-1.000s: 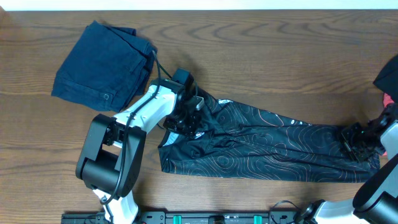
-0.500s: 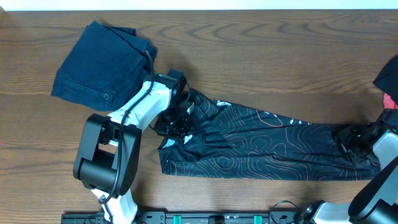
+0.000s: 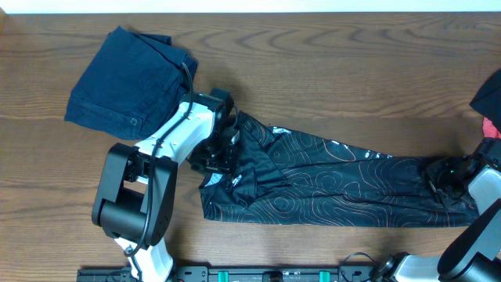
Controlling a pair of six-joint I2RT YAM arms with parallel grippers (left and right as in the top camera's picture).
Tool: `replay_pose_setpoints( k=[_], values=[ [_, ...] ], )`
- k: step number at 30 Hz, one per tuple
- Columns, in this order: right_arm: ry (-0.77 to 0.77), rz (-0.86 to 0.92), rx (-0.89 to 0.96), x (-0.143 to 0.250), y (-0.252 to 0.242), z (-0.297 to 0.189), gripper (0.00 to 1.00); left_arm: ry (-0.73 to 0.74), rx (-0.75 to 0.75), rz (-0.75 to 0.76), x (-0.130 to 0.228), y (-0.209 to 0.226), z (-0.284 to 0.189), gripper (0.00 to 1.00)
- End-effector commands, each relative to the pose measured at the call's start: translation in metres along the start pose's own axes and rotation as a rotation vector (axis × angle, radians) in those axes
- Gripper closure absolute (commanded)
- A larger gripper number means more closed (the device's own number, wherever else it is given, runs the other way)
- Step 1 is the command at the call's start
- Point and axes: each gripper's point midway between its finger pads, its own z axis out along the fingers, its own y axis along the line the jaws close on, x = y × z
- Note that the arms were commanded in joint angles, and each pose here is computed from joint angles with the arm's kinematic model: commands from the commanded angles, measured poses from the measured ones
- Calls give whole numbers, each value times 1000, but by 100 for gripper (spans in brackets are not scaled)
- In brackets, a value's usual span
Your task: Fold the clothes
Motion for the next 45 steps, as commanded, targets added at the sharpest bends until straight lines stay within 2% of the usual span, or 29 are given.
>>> replay_pose_setpoints(
  k=[1, 3, 5, 7, 12, 18, 22, 24, 28, 39, 45],
  values=[
    [71, 12, 97, 25, -24, 22, 61, -66, 157, -3, -16, -27, -9, 35],
    [72, 12, 97, 25, -24, 22, 61, -102, 284, 26, -25, -50, -14, 35],
    [72, 12, 97, 25, -24, 22, 60, -129, 317, 60, -31, -63, -15, 36],
    [72, 12, 97, 25, -24, 22, 60, -146, 262, 98, -35, -65, -10, 38],
    [72, 12, 96, 25, -24, 22, 60, -156, 0, 168, -35, -52, 4, 47],
    [76, 13, 90, 26, -23, 22, 60, -125, -86, 204, -31, -50, 17, 50],
    [76, 13, 90, 26, -23, 22, 60, -106, -103, 202, -32, -46, 26, 67],
    [76, 13, 90, 26, -23, 22, 60, -111, -112, 203, -34, -44, 26, 72],
    [80, 13, 82, 26, -21, 22, 60, -108, -111, 201, -33, -44, 25, 94],
    [79, 13, 83, 26, -21, 22, 60, -53, -124, 186, -8, -51, -23, 94],
    [79, 13, 83, 26, -22, 22, 60, 18, -168, 170, 11, -41, -25, 94]
  ],
)
